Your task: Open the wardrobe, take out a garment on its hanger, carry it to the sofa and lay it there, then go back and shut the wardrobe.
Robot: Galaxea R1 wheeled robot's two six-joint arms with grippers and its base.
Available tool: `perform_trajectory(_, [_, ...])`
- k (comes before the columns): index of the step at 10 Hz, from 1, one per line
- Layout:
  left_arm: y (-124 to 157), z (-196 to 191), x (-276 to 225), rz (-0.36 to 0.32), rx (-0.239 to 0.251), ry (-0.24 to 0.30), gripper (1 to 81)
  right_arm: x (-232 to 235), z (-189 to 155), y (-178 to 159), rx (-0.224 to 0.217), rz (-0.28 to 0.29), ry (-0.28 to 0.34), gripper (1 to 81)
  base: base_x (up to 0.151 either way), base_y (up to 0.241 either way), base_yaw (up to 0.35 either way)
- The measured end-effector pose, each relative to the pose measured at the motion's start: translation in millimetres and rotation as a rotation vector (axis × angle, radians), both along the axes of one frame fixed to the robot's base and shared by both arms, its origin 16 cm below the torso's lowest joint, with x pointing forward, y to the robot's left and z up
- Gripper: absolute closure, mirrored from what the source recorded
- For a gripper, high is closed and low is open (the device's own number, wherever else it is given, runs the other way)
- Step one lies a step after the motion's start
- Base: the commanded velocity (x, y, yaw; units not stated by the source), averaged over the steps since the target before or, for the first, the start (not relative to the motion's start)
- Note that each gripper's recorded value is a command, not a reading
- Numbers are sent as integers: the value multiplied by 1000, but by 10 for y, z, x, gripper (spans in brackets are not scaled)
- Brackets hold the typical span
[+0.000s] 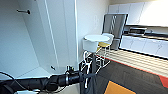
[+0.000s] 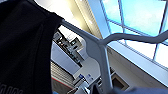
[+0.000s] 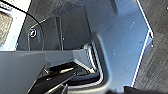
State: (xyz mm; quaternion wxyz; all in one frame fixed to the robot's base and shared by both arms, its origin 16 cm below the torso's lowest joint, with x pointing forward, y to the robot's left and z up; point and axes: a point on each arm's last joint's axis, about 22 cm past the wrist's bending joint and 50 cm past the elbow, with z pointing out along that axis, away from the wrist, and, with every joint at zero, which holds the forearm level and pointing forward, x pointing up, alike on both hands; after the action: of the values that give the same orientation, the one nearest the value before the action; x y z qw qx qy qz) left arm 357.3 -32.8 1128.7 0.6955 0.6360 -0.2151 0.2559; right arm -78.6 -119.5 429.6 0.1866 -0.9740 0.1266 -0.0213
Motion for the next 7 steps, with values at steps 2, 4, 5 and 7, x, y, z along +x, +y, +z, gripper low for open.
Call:
perform_trajectory(2, [-1,3,-8,-2,-1,1,811,-4,0,0,0,0,1,10,0,0,-316])
perform_trajectory(4, [0,3,-12,-2,0,1,811,-4,0,0,0,0,1,10,0,0,-317])
perform_trajectory(5, [-1,6,-17,-4,-1,0,811,-4,0,0,0,0,1,10,0,0,-317])
perform_trajectory(7, [-8,17,-46,-10,-3,-5,811,-3,1,0,0,0,1,10,0,0,-317])
